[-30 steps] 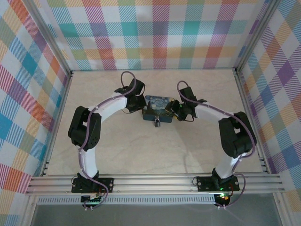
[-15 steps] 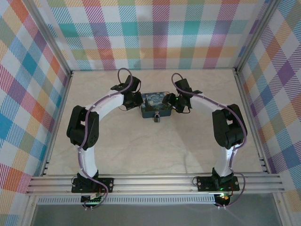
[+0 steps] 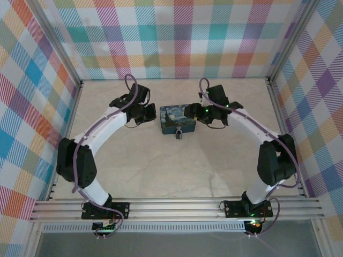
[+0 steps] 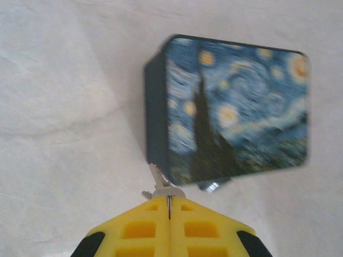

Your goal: Unlock a padlock with a key

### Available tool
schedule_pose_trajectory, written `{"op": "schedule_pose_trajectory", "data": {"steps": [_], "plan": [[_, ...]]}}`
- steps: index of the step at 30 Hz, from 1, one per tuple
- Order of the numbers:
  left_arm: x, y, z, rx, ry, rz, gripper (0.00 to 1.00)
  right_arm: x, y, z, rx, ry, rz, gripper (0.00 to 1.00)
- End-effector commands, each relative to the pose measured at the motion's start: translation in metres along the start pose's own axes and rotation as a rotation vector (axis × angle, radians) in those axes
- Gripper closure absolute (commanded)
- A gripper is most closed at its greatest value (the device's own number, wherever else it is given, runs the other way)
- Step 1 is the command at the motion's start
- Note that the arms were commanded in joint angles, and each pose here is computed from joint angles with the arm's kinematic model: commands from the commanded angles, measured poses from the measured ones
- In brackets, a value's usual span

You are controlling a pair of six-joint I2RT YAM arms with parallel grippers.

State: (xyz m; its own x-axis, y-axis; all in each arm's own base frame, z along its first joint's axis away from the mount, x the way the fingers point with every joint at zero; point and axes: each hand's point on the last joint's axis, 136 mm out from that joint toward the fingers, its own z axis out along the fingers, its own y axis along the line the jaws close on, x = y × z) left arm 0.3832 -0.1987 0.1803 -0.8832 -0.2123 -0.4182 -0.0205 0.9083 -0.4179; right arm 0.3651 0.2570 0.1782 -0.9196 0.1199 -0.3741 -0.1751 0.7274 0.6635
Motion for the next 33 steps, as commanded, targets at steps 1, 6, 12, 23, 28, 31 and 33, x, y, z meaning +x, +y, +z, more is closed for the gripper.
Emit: {"op": "schedule_pose_trajectory", "data": {"steps": [1,6,12,23,28,31,33], "plan": [[0.027,-0.027,-0.010,0.168,0.104,0.079,1.00,0.034,0.044,0.004,-0.230,0.082,-0.112,0.47],[0.035,-0.058,-0.021,0.338,0.145,0.102,1.00,0.045,0.053,0.005,-0.343,0.046,-0.177,0.65],[0.048,-0.085,-0.028,0.446,0.210,0.157,1.00,0.053,0.063,0.008,-0.418,0.017,-0.263,0.61],[0.062,-0.100,-0.031,0.462,0.271,0.201,1.00,0.052,0.068,-0.007,-0.360,-0.012,-0.596,0.56],[0.065,-0.102,-0.033,0.476,0.284,0.210,1.00,0.060,0.071,-0.012,-0.389,0.006,-0.675,0.56],[0.068,-0.104,-0.034,0.488,0.297,0.214,1.00,0.065,0.077,-0.015,-0.432,0.023,-0.699,0.57],[0.068,-0.104,-0.034,0.492,0.302,0.217,1.00,0.066,0.081,-0.018,-0.452,0.023,-0.716,0.58]]}}
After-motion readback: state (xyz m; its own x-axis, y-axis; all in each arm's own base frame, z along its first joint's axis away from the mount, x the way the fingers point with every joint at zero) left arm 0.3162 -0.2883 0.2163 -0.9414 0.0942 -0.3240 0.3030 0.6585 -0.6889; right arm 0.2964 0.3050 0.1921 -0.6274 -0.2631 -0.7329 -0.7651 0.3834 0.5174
